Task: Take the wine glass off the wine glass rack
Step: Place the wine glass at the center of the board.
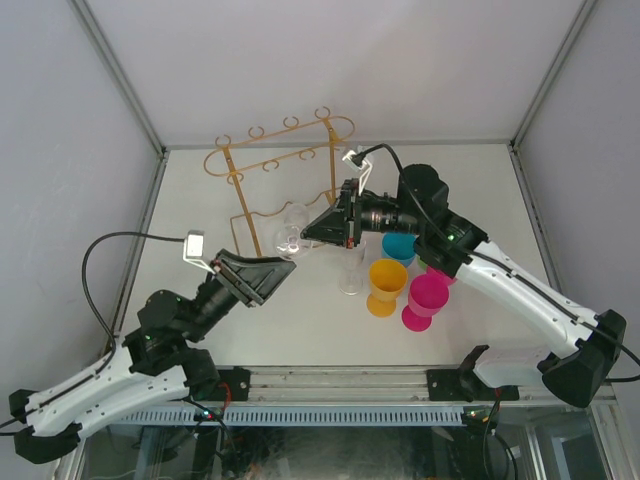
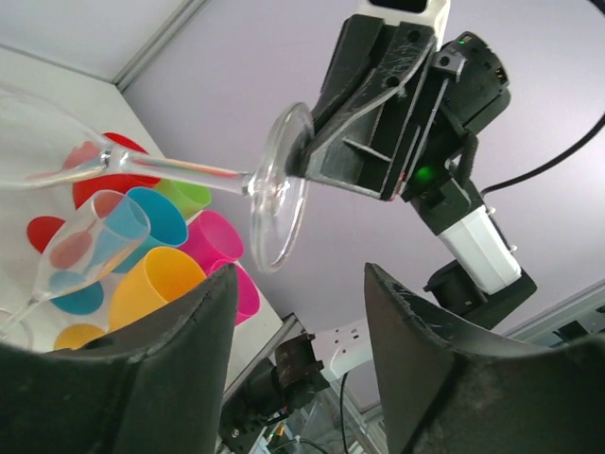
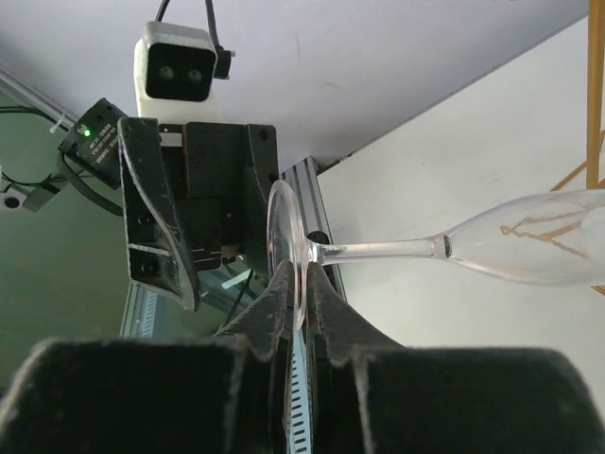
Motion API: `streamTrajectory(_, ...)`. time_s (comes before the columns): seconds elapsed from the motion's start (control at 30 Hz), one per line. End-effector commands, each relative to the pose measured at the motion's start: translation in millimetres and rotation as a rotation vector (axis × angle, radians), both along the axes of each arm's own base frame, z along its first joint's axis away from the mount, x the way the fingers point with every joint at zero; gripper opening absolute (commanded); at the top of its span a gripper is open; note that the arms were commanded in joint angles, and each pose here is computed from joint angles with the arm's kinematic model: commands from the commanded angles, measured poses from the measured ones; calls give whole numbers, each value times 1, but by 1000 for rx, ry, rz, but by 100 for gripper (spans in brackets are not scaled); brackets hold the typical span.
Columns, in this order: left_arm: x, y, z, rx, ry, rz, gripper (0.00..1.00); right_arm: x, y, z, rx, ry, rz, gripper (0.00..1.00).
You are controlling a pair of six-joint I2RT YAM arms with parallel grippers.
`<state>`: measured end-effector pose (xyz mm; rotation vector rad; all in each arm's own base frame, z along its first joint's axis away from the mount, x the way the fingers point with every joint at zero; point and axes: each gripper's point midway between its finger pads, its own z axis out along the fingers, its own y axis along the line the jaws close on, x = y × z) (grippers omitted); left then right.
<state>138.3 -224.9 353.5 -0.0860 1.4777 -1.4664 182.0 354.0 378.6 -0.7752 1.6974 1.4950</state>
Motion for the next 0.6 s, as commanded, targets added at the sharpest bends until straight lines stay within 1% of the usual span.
streamTrajectory(0.0,-7,-2,27,-104,-37,-47,56,-8,0,24,69,-110,32,0)
streamTrajectory(0.1,-7,-3,28,-99,-40,-47,50,-11,1,23,68,-106,52,0)
streamTrajectory(0.27,-4,-4,24,-86,-35,-34,48,-18,-1,26,75,-115,76,0)
streamTrajectory(0.37,-2,-3,25,-80,-41,-21,39,-19,-2,27,76,-117,76,0)
streamTrajectory(0.5,-1,-5,26,-55,-55,-18,31,-23,-2,27,75,-119,92,0)
streamTrajectory(0.57,-2,-7,26,-42,-60,-29,29,-26,-2,28,76,-121,107,0)
